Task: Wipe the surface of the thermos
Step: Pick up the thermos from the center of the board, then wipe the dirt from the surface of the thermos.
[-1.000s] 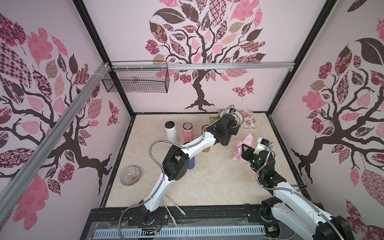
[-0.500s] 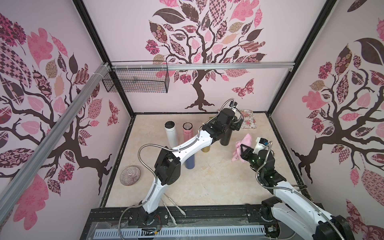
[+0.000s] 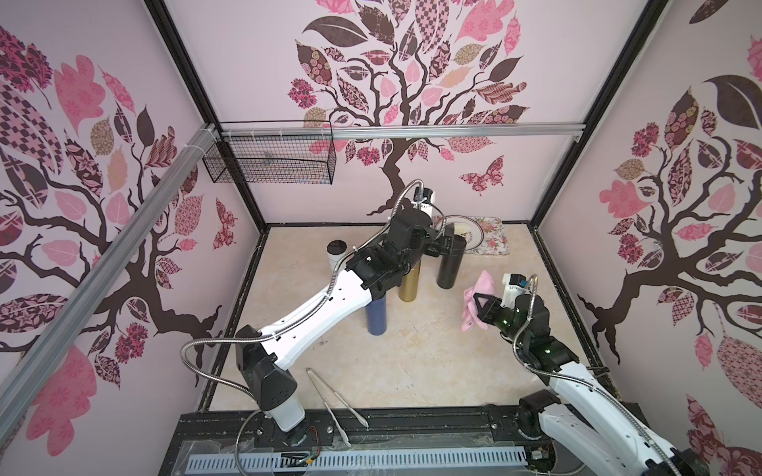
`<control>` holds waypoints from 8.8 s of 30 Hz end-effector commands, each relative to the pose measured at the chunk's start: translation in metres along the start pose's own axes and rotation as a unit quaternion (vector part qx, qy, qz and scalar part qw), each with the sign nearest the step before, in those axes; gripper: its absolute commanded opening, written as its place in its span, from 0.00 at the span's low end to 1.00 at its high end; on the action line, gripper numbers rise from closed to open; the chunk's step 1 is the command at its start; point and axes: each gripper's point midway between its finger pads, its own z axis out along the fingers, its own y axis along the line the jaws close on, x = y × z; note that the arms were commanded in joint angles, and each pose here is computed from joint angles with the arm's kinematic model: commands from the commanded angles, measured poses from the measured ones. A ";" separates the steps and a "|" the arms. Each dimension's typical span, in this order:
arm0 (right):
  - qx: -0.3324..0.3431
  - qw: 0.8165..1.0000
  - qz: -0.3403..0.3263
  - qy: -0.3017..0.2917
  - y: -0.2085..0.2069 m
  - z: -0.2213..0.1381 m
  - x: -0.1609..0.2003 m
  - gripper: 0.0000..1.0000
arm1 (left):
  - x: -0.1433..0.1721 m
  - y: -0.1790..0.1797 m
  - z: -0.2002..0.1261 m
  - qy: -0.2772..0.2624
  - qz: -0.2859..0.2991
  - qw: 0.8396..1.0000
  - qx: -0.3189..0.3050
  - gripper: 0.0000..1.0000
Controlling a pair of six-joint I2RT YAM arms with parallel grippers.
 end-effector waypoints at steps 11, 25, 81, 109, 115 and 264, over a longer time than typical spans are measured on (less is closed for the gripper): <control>-0.024 0.998 0.028 0.052 0.008 0.013 0.015 0.00 | 0.089 0.046 0.037 0.127 -0.006 0.991 -0.050 0.96; -0.020 0.997 0.032 0.064 -0.001 0.019 0.027 0.00 | 0.132 0.064 0.062 0.179 -0.037 0.980 -0.076 0.96; -0.257 0.958 -0.001 0.124 0.094 -0.016 0.095 0.00 | 0.179 -0.011 0.010 0.221 -0.071 0.972 0.031 0.00; -0.270 0.953 -0.014 0.136 0.117 0.002 0.095 0.00 | 0.182 -0.016 0.002 0.217 -0.079 0.972 0.043 0.00; -0.157 0.974 0.010 0.160 0.048 0.028 0.140 0.00 | 0.187 -0.021 0.002 0.225 -0.081 0.970 0.054 0.00; -0.181 0.956 0.128 0.193 0.057 0.012 0.119 0.00 | 0.205 -0.051 -0.038 0.169 -0.002 0.980 0.106 0.00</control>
